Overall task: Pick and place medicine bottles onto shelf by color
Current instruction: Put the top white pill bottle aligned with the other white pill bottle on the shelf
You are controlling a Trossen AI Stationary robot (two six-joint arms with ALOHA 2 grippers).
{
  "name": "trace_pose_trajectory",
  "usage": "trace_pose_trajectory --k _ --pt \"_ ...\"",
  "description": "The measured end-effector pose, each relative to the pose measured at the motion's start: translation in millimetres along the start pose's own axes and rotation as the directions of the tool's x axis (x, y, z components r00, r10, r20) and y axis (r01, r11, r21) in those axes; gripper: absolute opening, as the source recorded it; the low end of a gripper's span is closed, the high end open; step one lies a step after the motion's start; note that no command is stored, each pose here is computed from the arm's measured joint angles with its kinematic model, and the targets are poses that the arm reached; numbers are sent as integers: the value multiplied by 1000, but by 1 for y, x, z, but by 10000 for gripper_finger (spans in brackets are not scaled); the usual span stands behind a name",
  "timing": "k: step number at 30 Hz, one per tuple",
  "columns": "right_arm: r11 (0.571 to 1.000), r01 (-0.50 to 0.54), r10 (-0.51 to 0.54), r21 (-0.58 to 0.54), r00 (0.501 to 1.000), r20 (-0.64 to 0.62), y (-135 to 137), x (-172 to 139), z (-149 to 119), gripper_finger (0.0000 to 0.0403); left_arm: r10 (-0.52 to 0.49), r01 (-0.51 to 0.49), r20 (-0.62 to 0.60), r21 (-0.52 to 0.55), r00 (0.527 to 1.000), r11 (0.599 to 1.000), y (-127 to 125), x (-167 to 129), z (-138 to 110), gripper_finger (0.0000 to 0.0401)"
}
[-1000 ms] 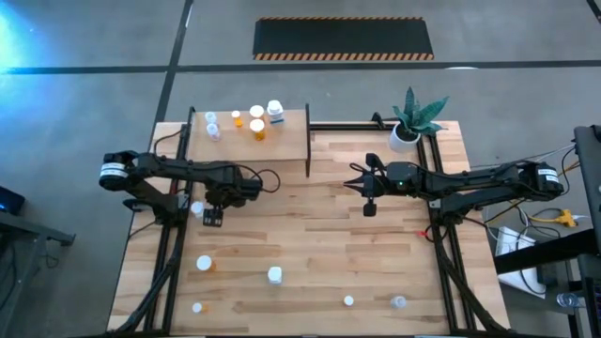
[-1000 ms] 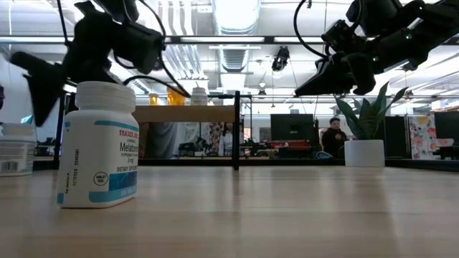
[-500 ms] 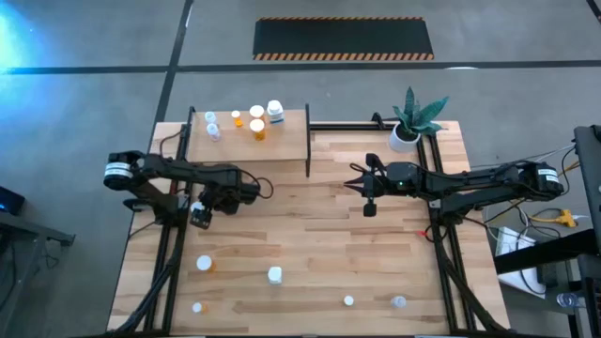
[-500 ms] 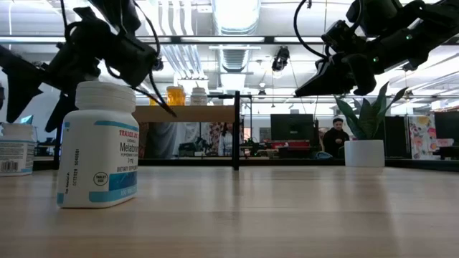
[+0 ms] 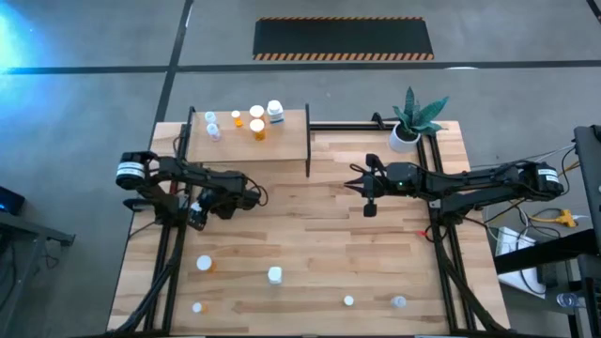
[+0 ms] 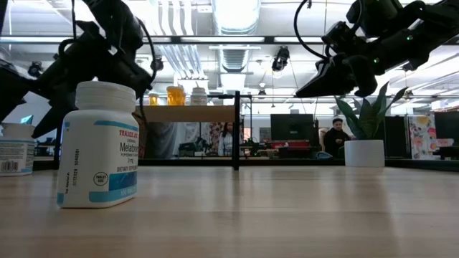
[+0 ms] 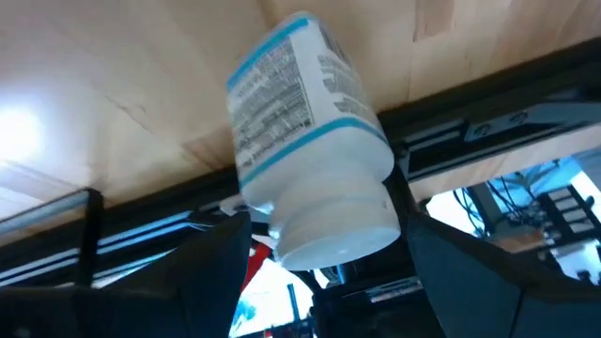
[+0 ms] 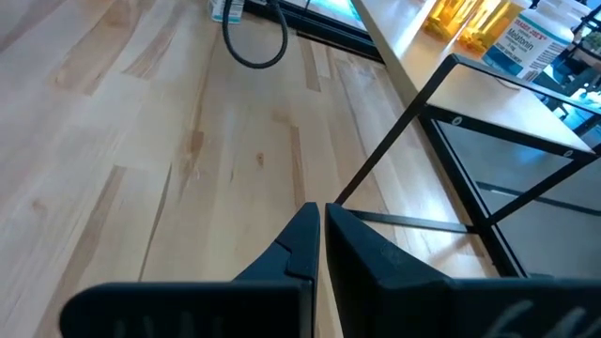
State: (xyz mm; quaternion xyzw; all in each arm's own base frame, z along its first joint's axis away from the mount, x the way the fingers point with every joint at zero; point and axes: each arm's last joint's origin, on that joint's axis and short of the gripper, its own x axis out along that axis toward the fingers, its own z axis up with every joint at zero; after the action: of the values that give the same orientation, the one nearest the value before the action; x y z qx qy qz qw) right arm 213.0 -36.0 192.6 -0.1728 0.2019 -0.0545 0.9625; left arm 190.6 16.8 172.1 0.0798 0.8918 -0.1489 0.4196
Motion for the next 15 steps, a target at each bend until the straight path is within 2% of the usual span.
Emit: trace_pose_trajectory --k 5,15 --pt "1000 0 0 -2 1000 -1 0 0 0 13 18 -18 -22 -7 1000 1000 1 5 0 258" --pt "1000 2 -2 -3 1000 3 0 0 0 13 61 -60 32 -33 998 998 3 -3 4 176"
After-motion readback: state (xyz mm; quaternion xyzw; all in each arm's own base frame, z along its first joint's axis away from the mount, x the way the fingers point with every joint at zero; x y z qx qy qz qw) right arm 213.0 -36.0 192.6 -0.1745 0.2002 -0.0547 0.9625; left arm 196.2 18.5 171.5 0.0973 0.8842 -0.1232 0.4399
